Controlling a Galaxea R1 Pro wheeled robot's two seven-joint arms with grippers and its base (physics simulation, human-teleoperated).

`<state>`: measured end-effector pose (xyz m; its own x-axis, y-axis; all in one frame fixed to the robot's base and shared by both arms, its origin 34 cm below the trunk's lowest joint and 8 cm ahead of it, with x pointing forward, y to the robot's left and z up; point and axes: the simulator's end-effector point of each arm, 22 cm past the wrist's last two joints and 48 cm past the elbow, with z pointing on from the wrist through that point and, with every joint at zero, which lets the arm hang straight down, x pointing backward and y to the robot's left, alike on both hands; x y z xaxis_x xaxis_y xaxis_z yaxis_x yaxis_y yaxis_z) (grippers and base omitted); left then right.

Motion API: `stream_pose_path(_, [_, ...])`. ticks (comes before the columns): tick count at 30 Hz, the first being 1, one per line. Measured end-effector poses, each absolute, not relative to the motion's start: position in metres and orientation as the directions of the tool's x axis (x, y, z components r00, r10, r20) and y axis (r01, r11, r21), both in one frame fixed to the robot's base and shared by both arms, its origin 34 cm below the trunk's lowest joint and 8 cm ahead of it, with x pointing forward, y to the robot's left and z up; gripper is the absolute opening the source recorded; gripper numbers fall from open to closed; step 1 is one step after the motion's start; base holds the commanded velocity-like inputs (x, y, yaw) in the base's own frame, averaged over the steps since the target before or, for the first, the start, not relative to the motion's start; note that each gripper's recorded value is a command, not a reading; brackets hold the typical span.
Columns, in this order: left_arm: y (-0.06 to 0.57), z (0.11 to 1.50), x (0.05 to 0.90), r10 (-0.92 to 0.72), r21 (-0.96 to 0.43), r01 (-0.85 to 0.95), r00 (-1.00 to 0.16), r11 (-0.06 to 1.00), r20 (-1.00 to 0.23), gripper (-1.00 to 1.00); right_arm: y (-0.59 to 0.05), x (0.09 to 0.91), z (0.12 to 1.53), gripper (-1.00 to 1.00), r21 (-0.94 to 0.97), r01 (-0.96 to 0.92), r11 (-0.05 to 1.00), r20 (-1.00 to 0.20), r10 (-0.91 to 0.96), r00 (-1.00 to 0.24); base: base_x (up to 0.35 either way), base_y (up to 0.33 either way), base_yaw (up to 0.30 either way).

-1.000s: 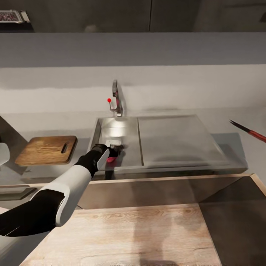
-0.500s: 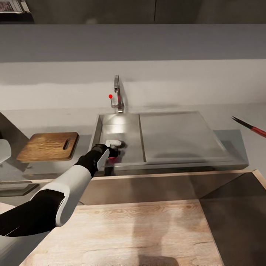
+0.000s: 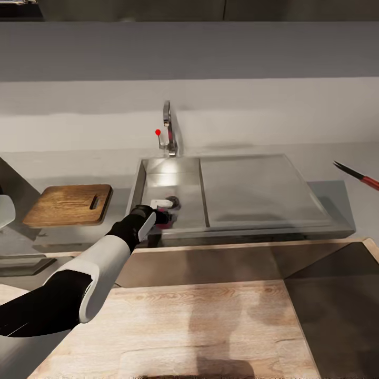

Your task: In the kitchen, take the Vidalia onion out of the sink, dice it on the chopping board with the paring knife, put the diced onion into the bowl on the countertop, then place both the paring knife and the chopping board into the sink.

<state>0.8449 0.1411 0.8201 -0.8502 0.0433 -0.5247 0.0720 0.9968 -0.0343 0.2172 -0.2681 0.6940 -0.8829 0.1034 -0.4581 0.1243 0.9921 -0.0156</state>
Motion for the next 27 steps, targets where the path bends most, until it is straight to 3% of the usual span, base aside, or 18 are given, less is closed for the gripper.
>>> stream_pose_path(27, [0.140,0.802,0.840,0.044,-0.037,0.072,-0.863,0.997,-0.503,1.00,-0.268,0.207,0.691,1.00,-0.018,0.124,0.992,-0.431,0.104,-0.896,-0.005,0.009,0.000])
